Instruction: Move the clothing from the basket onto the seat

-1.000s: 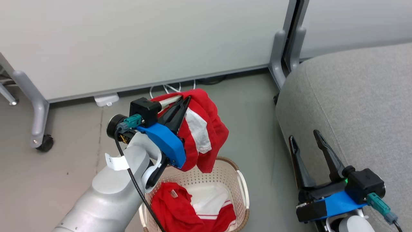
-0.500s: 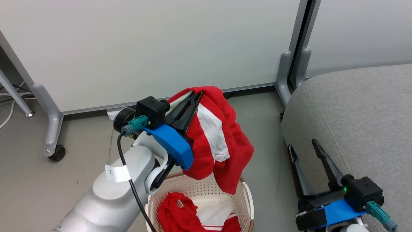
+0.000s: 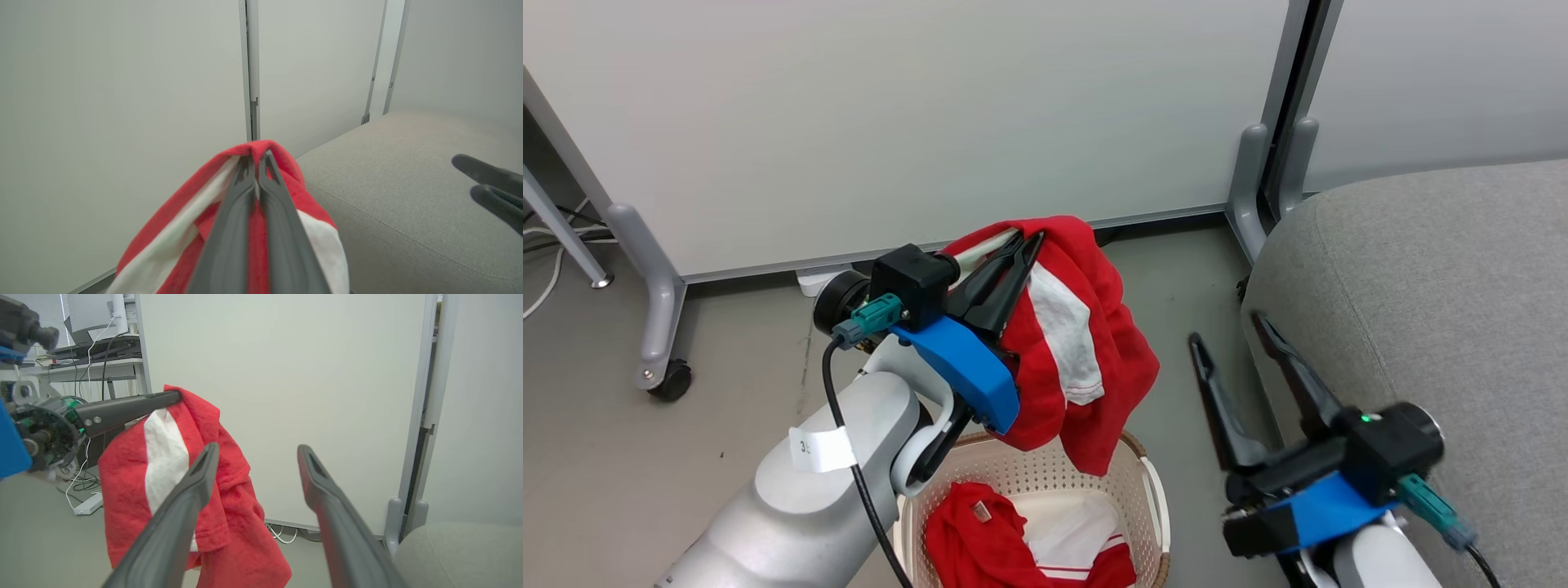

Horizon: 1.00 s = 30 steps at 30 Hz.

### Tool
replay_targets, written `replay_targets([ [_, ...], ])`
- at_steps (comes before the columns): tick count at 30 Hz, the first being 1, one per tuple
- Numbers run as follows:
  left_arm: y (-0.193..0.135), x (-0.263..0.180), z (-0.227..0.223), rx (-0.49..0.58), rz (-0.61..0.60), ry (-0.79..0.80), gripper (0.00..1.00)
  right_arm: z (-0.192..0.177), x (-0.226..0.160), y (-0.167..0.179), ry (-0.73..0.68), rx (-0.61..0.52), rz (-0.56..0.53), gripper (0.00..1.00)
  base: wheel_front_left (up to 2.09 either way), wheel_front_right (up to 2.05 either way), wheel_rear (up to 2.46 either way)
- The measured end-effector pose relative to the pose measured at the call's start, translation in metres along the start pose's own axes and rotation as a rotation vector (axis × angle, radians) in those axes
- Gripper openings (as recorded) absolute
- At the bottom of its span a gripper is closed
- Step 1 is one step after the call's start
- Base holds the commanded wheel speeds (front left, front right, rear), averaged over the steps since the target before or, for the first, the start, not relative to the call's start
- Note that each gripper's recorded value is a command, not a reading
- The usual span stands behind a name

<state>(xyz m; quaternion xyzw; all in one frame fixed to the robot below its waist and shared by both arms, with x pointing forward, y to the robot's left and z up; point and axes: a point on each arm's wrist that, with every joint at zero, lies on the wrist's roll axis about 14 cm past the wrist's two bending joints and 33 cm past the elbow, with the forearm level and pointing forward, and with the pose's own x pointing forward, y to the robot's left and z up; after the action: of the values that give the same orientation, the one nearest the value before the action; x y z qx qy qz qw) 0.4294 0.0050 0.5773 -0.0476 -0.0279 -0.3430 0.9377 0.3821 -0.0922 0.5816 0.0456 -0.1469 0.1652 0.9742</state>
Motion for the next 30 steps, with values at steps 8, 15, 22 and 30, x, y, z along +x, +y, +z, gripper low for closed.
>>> replay_targets([
  [8,0.001,0.001,-0.003,-0.010,-0.001,0.005,0.00,0.001,0.037,0.044,-0.010,-0.038,0.189,1.00,0.00,0.00,0.00],
  [15,0.003,0.005,-0.003,-0.014,-0.005,0.000,0.00,-0.021,0.061,0.064,0.053,-0.084,0.291,1.00,0.00,0.00,0.00],
  [22,0.000,0.008,0.000,-0.010,-0.018,-0.008,0.00,-0.041,0.075,0.070,0.116,-0.107,0.327,1.00,0.00,0.00,0.00],
  [30,-0.007,0.011,0.002,-0.005,-0.044,-0.017,0.00,-0.062,0.077,0.076,0.195,-0.078,0.342,1.00,0.00,0.00,0.00],
])
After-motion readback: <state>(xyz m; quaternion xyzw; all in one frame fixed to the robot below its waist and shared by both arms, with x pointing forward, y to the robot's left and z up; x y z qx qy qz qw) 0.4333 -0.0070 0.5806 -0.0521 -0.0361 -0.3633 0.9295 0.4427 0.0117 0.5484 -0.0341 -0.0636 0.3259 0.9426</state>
